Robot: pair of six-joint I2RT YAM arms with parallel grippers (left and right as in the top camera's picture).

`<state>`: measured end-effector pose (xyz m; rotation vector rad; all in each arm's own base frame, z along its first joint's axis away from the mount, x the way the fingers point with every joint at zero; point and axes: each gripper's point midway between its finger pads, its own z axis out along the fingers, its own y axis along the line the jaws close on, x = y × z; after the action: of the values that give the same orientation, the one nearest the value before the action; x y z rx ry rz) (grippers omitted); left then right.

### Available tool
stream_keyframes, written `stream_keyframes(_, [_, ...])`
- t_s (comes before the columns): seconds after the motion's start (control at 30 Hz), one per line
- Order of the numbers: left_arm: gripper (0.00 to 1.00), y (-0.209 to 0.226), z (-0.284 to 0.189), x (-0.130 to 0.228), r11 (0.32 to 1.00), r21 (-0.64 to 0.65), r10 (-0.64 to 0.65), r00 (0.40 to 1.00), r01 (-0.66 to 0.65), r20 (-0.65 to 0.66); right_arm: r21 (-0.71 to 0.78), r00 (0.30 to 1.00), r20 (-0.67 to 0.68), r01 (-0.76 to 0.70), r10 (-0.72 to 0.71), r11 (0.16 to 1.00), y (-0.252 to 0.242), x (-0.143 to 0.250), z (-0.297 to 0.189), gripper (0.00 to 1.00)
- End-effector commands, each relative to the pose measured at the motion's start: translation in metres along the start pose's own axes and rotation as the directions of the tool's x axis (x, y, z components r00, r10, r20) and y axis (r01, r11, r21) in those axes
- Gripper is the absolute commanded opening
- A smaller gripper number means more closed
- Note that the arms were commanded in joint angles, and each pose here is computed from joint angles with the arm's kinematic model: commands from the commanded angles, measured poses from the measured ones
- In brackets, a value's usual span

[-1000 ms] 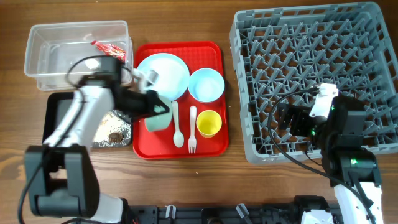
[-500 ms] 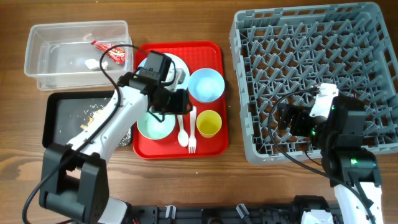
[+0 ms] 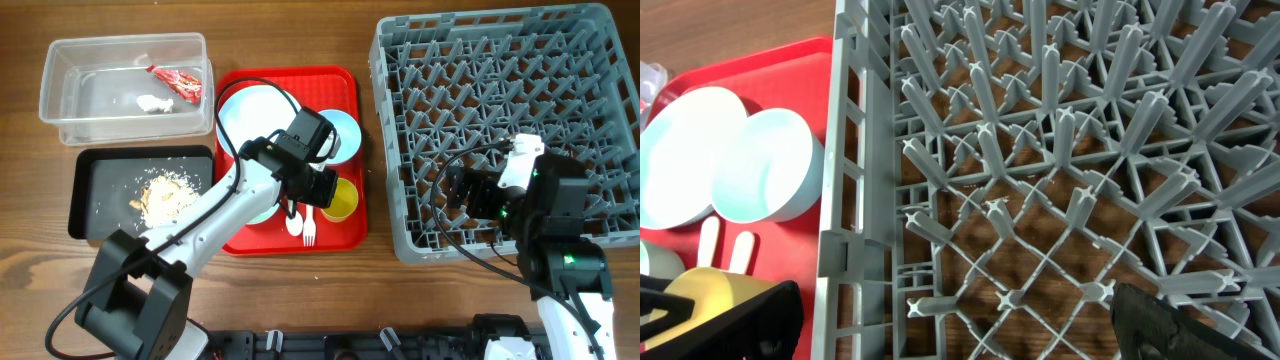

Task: Sort waste into correct bins and load items into the dishwasher rack
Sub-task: 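Lift the yellow cup with the left gripper and hand it to the right gripper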

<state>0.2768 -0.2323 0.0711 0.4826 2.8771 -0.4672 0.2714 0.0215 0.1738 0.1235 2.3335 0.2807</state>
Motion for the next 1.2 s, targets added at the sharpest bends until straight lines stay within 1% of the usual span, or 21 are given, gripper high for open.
stream_keyframes(0.0, [0.28, 0.009, 0.008, 0.001, 0.999, -0.045, -0.017, 1.000, 0.016, -0.003, 0.013, 1.000, 0.031, 0.005, -0.005, 1.000, -0.001, -0.012, -0.005, 1.00])
stream_keyframes(0.07, [0.20, 0.013, 0.018, 0.006, 0.998, -0.056, -0.030, 0.999, 0.028, -0.035, 0.013, 1.000, 0.031, 0.005, -0.006, 1.000, -0.001, -0.012, -0.005, 1.00])
stream_keyframes(0.1, [0.04, 0.015, 0.024, 0.010, 0.997, -0.063, -0.051, 0.997, 0.047, -0.055, 0.013, 1.000, 0.031, 0.006, -0.006, 1.000, -0.001, -0.012, -0.005, 1.00])
stream_keyframes(0.23, [0.04, 0.010, 0.011, -0.006, 0.998, -0.031, -0.062, 0.998, 0.062, 0.008, 0.012, 0.999, 0.031, 0.005, -0.005, 1.000, -0.001, -0.012, -0.005, 1.00])
stream_keyframes(0.27, [0.04, 0.005, -0.001, -0.014, 0.996, 0.017, -0.086, 0.996, 0.085, 0.035, -0.010, 0.999, 0.032, 0.002, -0.002, 1.000, 0.003, -0.012, -0.005, 1.00])
stream_keyframes(0.33, [0.04, -0.007, -0.032, -0.043, 0.968, 0.224, -0.138, 0.985, 0.111, 0.108, -0.042, 0.993, 0.072, -0.088, 0.091, 0.995, 0.008, -0.023, -0.006, 1.00])
stream_keyframes(0.37, [0.04, -0.008, -0.046, -0.058, 0.933, 0.329, -0.197, 0.971, 0.144, 0.134, -0.096, 0.991, 0.098, -0.076, 0.086, 0.992, 0.017, -0.031, -0.007, 1.00])
stream_keyframes(0.4, [0.04, -0.005, -0.062, -0.077, 0.869, 0.452, -0.295, 0.945, 0.204, 0.141, -0.168, 0.992, 0.122, -0.021, 0.042, 0.986, 0.031, -0.038, -0.009, 1.00])
stream_keyframes(0.43, [0.04, -0.003, -0.073, -0.090, 0.806, 0.543, -0.358, 0.925, 0.237, 0.128, -0.288, 0.987, 0.160, 0.078, -0.032, 0.954, 0.054, -0.044, -0.016, 0.99])
stream_keyframes(0.47, [0.04, -0.006, -0.094, -0.105, 0.704, 0.671, -0.398, 0.911, 0.232, 0.102, -0.436, 0.970, 0.209, 0.207, -0.125, 0.876, 0.084, -0.045, -0.026, 0.96])
stream_keyframes(0.5, [0.04, -0.014, -0.110, -0.111, 0.612, 0.761, -0.395, 0.917, 0.214, 0.060, -0.542, 0.959, 0.234, 0.267, -0.162, 0.797, 0.103, -0.043, -0.035, 0.95])
stream_keyframes(0.57, [0.04, -0.029, -0.127, -0.110, 0.527, 0.831, -0.347, 0.938, 0.178, 0.020, -0.667, 0.961, 0.220, 0.272, -0.166, 0.694, 0.122, -0.036, -0.041, 0.96])
stream_keyframes(0.63, [0.04, -0.049, -0.133, -0.098, 0.473, 0.862, -0.287, 0.957, 0.181, -0.043, -0.757, 0.970, 0.179, 0.241, -0.163, 0.607, 0.132, -0.031, -0.037, 0.97])
stream_keyframes(0.73, [0.04, -0.068, -0.137, -0.086, 0.434, 0.885, -0.217, 0.973, 0.170, -0.081, -0.868, 0.966, 0.194, 0.249, -0.168, 0.429, 0.148, -0.032, -0.042, 0.97])
stream_keyframes(0.77, [0.04, -0.076, -0.136, -0.082, 0.428, 0.887, -0.194, 0.976, 0.171, -0.094, -0.884, 0.976, 0.158, 0.206, -0.148, 0.419, 0.151, -0.036, -0.035, 0.97])
stream_keyframes(0.8, [0.04, -0.081, -0.136, -0.079, 0.426, 0.889, -0.181, 0.978, 0.170, -0.101, -0.895, 0.972, 0.176, 0.225, -0.159, 0.384, 0.155, -0.036, -0.036, 0.97])
stream_keyframes(0.97, [0.04, -0.094, -0.134, -0.073, 0.422, 0.889, -0.155, 0.980, 0.180, -0.125, -0.914, 0.967, 0.196, 0.240, -0.163, 0.327, 0.171, -0.042, -0.040, 0.96])
stream_keyframes(1.03, [0.04, -0.094, -0.134, -0.073, 0.422, 0.889, -0.155, 0.980, 0.180, -0.125, -0.917, 0.970, 0.187, 0.229, -0.157, 0.326, 0.173, -0.044, -0.041, 0.89])
stream_keyframes(1.07, [0.04, -0.094, -0.134, -0.073, 0.422, 0.889, -0.155, 0.980, 0.181, -0.126, -0.918, 0.970, 0.185, 0.228, -0.157, 0.325, 0.173, -0.044, -0.041, 0.84])
stream_keyframes(1.13, [0.04, -0.094, -0.134, -0.073, 0.422, 0.888, -0.156, 0.980, 0.182, -0.127, -0.918, 0.970, 0.186, 0.228, -0.157, 0.325, 0.173, -0.044, -0.041, 0.79])
stream_keyframes(1.17, [0.04, -0.094, -0.134, -0.073, 0.422, 0.888, -0.156, 0.980, 0.182, -0.127, -0.917, 0.970, 0.187, 0.229, -0.157, 0.326, 0.173, -0.044, -0.041, 0.72])
